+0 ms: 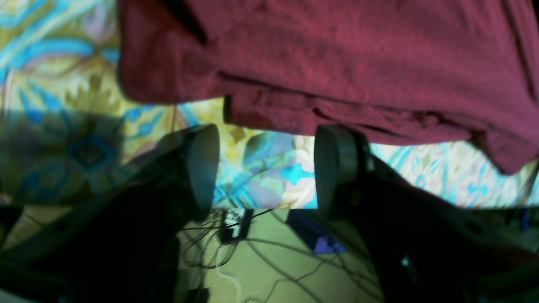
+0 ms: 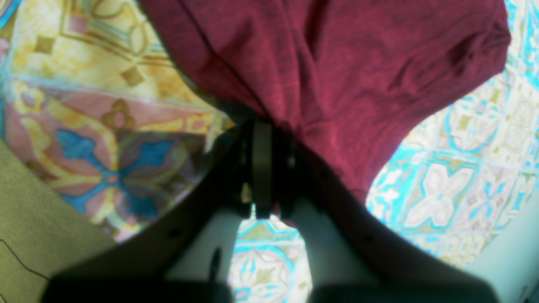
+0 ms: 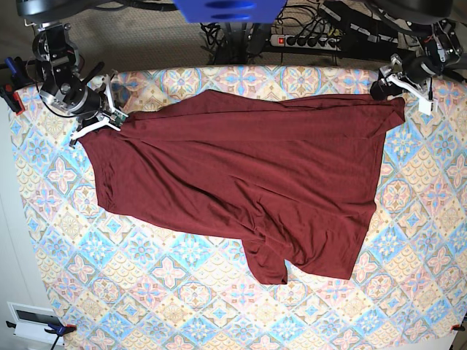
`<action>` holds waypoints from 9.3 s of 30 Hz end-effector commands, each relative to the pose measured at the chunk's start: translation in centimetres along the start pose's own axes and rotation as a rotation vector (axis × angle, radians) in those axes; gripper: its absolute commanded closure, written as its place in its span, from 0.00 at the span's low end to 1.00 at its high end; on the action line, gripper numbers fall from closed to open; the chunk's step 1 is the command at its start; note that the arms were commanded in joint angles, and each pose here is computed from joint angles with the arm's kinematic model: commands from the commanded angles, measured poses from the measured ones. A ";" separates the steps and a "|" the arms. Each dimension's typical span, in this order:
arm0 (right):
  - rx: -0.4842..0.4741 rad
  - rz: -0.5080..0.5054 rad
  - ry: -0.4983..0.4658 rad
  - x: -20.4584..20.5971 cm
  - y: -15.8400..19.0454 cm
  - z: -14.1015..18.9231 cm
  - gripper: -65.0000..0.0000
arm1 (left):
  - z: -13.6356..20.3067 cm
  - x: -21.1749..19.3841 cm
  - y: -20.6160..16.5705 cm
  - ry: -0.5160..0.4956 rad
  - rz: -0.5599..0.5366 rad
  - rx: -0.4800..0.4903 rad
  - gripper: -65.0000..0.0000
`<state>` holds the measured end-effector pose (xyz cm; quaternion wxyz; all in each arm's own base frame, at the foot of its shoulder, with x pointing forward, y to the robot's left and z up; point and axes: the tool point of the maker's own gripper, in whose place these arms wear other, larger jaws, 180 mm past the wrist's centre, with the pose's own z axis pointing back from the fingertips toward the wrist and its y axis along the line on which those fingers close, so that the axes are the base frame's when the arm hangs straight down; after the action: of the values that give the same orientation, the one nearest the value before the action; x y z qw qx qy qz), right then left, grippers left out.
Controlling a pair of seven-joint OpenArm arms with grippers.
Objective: Layout the t-shirt on the table in an organized manner, then fold the t-shirt properly
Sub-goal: 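Hold the shirt with both grippers and shift the left gripper along the edge, then pull the shirt edge with the left gripper outward, then lower it, then lower the held shirt edge with both grippers onto the table, then release and regrasp the maroon shirt edge with the right gripper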
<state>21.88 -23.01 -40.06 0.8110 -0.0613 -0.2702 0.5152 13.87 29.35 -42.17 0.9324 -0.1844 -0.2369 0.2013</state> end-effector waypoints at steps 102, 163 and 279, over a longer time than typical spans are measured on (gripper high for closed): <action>-0.103 -0.009 -0.101 4.2 -4.2 -0.5 1.00 | -4.6 17.2 -8.2 -0.316 -0.065 -0.101 1.00; -0.110 -0.119 0.021 -1.7 -4.7 -0.8 1.00 | -3.8 16.0 -6.5 -0.222 -0.208 -0.055 0.57; -0.080 -1.062 -0.351 -3.1 -10.3 2.5 0.72 | -7.8 11.1 -6.2 -0.218 0.174 -0.198 1.00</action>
<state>26.26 -30.25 -37.56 0.9160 0.1426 -0.3744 0.0217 28.35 26.48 -42.49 0.8569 -0.2801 -0.3290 0.2810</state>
